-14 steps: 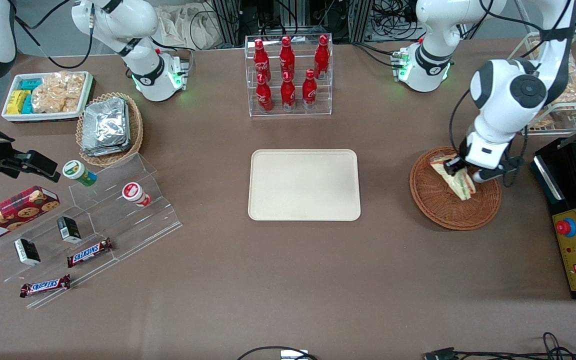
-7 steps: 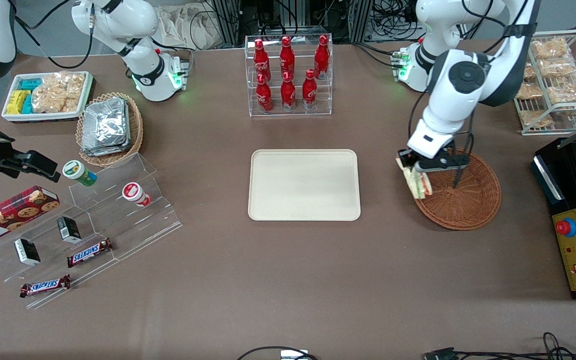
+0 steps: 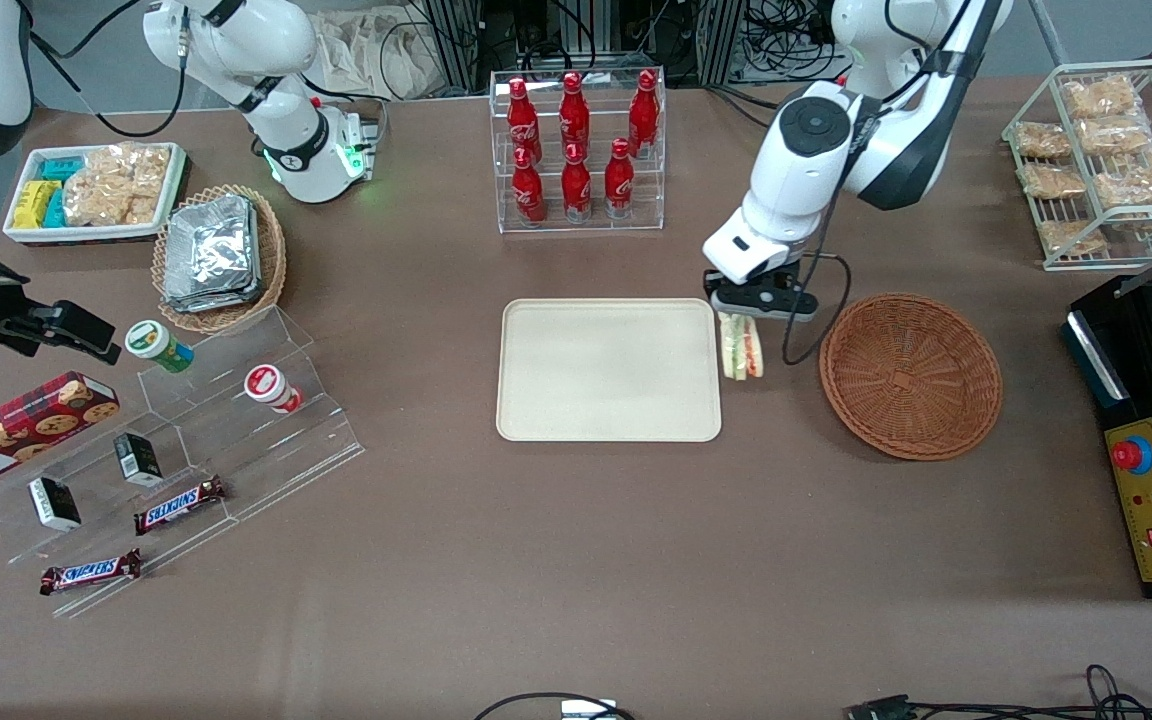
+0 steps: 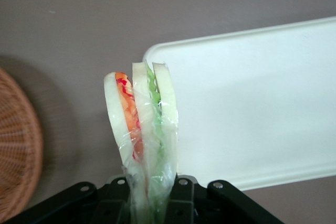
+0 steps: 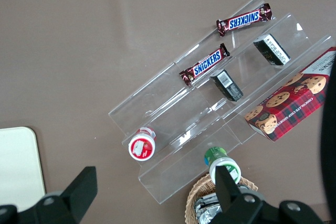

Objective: Place sandwich from basket to tray
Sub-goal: 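Lift the sandwich and carry it with the left gripper to the tray, then lower the sandwich onto the tray and open the left gripper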

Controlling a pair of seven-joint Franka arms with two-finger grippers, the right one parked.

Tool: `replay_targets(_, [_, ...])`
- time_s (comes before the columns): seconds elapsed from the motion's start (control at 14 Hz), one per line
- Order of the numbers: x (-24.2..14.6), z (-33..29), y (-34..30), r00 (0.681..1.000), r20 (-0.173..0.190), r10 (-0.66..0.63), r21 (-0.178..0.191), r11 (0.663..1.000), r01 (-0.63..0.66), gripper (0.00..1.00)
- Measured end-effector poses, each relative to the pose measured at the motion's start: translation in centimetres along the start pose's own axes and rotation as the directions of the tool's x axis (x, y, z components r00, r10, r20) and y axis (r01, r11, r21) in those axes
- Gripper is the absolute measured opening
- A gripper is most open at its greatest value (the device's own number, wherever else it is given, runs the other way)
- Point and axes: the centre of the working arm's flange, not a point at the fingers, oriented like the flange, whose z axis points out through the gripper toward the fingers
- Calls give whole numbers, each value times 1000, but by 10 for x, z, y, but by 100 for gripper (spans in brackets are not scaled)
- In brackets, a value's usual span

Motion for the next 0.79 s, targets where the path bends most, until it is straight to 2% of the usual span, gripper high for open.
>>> replay_targets(0.36, [8,46,30,995,36,90,-51,995,-88,20])
replay_targets(0.5, [1,68,44,992,58,115,-50,992,-112,20])
replay_targets(0.79, [-7,109,51,991,72,116,-24,993,-115,20])
